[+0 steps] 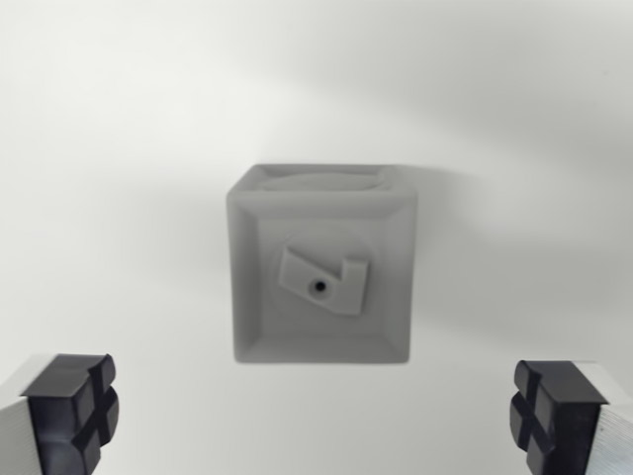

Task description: Destack cube

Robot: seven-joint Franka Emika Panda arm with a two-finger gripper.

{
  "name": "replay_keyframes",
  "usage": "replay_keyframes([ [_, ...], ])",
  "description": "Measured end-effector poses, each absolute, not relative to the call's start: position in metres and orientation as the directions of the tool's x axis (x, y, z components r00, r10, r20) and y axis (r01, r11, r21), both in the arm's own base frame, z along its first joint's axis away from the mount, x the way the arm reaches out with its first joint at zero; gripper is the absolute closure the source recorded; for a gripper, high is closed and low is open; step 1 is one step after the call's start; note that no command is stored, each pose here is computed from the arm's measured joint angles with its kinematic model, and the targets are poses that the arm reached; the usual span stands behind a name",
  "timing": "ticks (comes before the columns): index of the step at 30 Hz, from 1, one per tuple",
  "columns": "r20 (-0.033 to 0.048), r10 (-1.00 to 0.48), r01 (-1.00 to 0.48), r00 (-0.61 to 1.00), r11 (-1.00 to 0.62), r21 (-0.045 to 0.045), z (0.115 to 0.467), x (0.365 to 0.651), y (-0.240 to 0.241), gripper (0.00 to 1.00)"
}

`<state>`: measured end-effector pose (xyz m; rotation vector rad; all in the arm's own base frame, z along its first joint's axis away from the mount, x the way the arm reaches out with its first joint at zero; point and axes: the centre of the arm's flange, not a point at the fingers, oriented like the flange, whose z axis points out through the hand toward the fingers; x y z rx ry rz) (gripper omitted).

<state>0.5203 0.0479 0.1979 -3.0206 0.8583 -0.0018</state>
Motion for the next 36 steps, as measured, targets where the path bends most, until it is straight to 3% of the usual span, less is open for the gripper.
replay_keyframes([
  [36,0.0001,-0.525,-0.525,0.851,-0.851,-0.0047,0.346,0.520,0.048,0.00],
])
